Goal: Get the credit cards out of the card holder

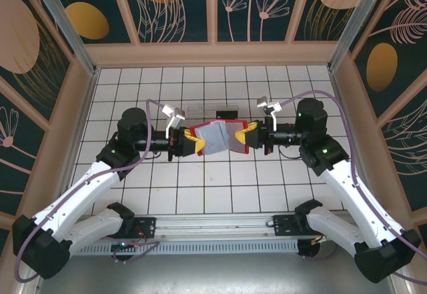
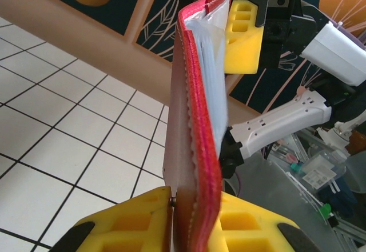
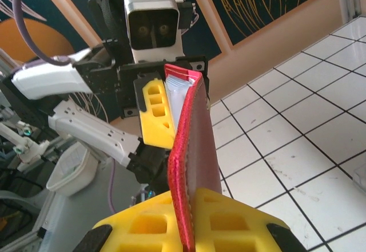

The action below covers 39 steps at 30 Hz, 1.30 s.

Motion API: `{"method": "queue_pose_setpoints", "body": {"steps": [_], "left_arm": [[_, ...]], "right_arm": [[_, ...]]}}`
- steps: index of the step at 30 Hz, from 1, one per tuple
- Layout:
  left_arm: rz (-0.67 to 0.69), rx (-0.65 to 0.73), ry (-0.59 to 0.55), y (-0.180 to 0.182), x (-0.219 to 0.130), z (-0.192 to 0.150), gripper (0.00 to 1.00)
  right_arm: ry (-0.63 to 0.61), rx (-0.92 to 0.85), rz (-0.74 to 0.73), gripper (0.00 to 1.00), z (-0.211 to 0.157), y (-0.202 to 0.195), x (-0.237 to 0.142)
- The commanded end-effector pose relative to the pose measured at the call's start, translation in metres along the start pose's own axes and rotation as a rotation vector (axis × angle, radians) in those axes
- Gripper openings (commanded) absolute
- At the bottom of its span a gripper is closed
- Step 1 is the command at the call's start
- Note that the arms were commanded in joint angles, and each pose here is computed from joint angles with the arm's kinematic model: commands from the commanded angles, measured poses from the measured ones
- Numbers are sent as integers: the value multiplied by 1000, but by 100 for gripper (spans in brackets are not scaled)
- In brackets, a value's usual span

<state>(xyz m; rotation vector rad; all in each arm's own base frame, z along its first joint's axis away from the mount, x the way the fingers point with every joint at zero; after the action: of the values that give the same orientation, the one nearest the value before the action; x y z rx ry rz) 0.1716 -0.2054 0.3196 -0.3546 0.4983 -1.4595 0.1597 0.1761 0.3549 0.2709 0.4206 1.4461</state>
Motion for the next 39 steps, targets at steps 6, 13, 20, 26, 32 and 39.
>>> {"method": "queue_pose_setpoints", "body": {"steps": [6, 13, 20, 26, 32, 39], "left_arm": [[9, 28, -48, 1, 1, 9, 21], [2, 21, -49, 4, 4, 11, 24], [-30, 25, -47, 2, 5, 12, 22], [-55, 40, -41, -1, 4, 12, 19], [-68, 47, -38, -5, 2, 10, 1], [119, -9, -82, 13, 0, 12, 0]], "right_arm": [[-11, -17, 71, 0, 1, 10, 2], [2, -22, 98, 0, 0, 14, 6], [0, -26, 67, 0, 1, 11, 7], [10, -14, 16, 0, -3, 3, 9], [13, -8, -96, 0, -3, -8, 8], [-16, 41, -395, 44, 4, -31, -2]]}}
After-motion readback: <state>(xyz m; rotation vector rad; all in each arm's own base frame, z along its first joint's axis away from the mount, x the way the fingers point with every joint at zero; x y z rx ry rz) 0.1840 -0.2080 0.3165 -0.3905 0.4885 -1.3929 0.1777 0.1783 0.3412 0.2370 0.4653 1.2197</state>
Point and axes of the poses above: each hand's point on the last joint's axis, 136 mm out from that joint toward the fingers, its own x axis out along the fingers, its own y axis along the line the jaws close on, z = x × y, the point moved 7 cm from there along -x, back along the fingers, and after that the axes turned 2 degrees about -x, right-handed, at the moved point
